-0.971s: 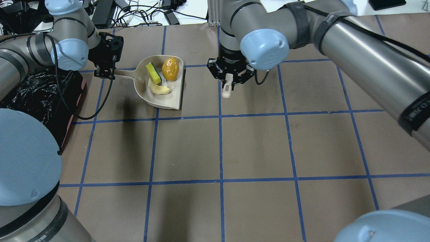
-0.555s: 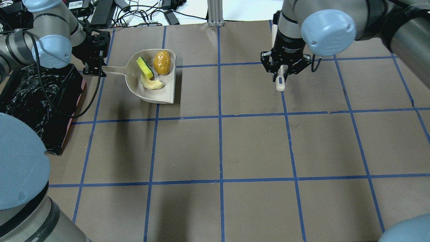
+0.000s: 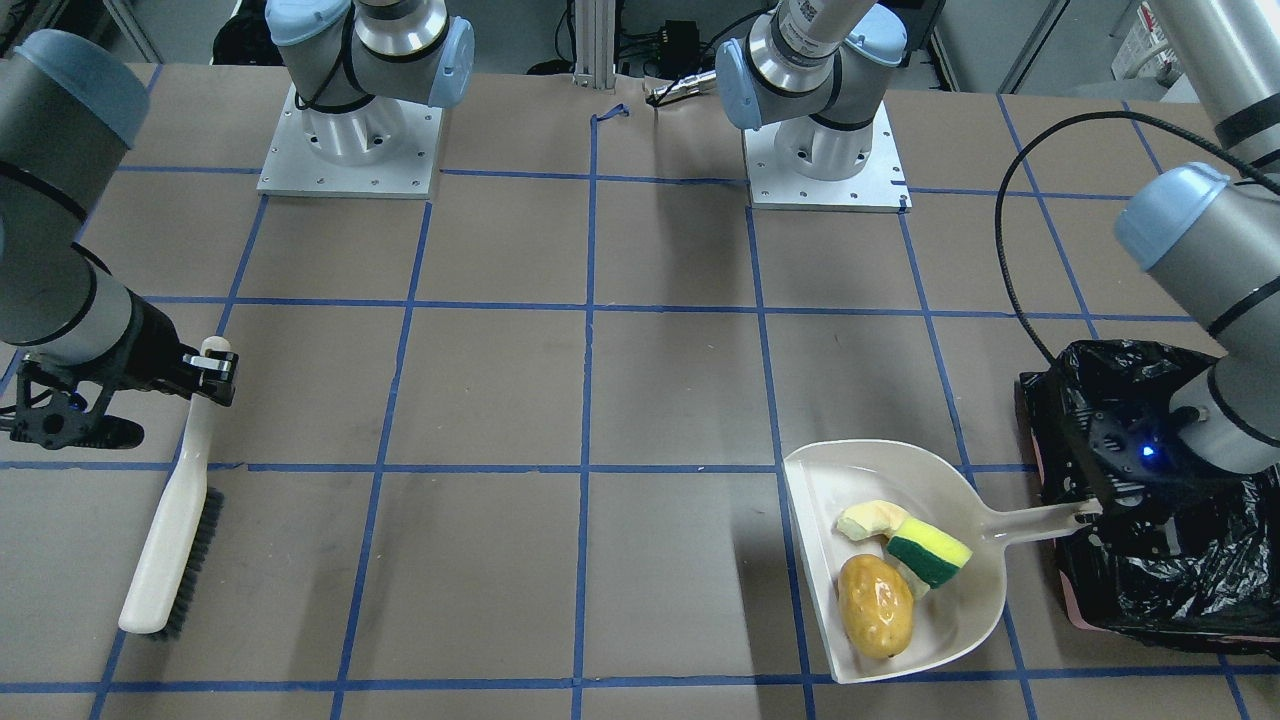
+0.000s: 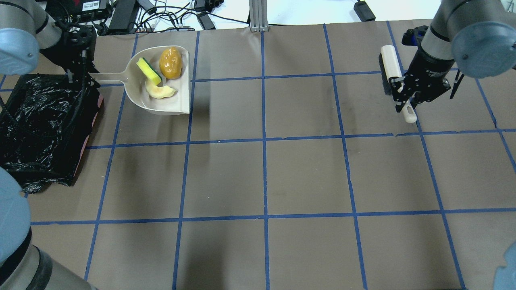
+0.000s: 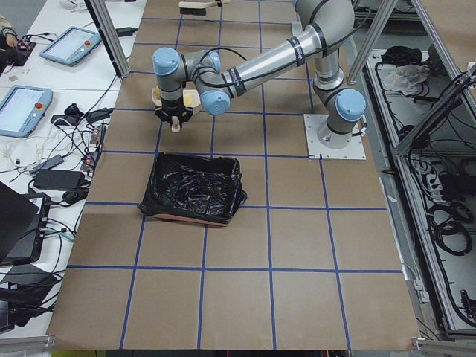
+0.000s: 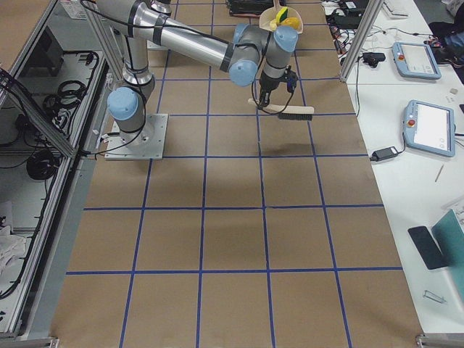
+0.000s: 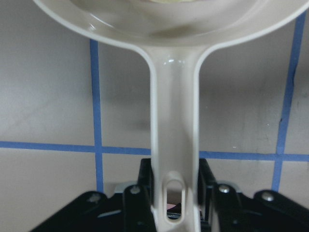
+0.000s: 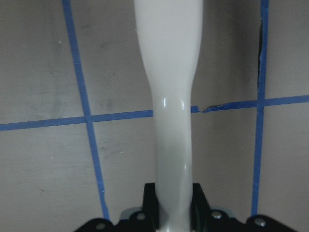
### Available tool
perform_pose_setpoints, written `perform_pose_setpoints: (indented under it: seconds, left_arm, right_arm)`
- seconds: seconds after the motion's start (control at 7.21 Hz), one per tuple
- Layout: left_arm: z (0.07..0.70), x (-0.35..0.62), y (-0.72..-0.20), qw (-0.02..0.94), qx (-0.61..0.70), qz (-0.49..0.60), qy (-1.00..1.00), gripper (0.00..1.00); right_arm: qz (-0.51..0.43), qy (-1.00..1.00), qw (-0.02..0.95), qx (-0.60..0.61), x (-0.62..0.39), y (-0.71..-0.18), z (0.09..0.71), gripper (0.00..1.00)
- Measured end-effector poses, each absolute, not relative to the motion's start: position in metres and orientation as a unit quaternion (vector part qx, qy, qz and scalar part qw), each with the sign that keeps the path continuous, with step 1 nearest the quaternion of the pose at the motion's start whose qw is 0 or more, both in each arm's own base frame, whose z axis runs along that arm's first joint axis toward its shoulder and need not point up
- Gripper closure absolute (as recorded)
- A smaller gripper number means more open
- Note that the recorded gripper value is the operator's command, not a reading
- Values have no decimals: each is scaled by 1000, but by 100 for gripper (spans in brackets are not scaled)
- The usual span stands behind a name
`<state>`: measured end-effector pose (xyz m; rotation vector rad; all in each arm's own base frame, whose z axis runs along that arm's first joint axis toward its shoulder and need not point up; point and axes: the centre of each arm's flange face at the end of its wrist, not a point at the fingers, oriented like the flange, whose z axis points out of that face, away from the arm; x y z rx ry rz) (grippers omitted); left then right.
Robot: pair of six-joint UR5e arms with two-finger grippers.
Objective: Sweep and dump trash into bin
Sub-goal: 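Withdraw the brush with the right gripper while the left lifts the dustpan toward the bin, then hold the dustpan over the black bin while the right gripper sets down the brush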
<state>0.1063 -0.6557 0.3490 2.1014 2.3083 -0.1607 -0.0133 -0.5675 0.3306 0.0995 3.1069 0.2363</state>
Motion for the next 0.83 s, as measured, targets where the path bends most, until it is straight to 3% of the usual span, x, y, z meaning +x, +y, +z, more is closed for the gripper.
perform_pose_setpoints:
  seconds: [0.83]
  left_arm:
    - [415, 281, -573, 18, 631, -55, 773, 83]
  right_arm:
    - [73, 997, 21, 9, -99, -556, 254, 100]
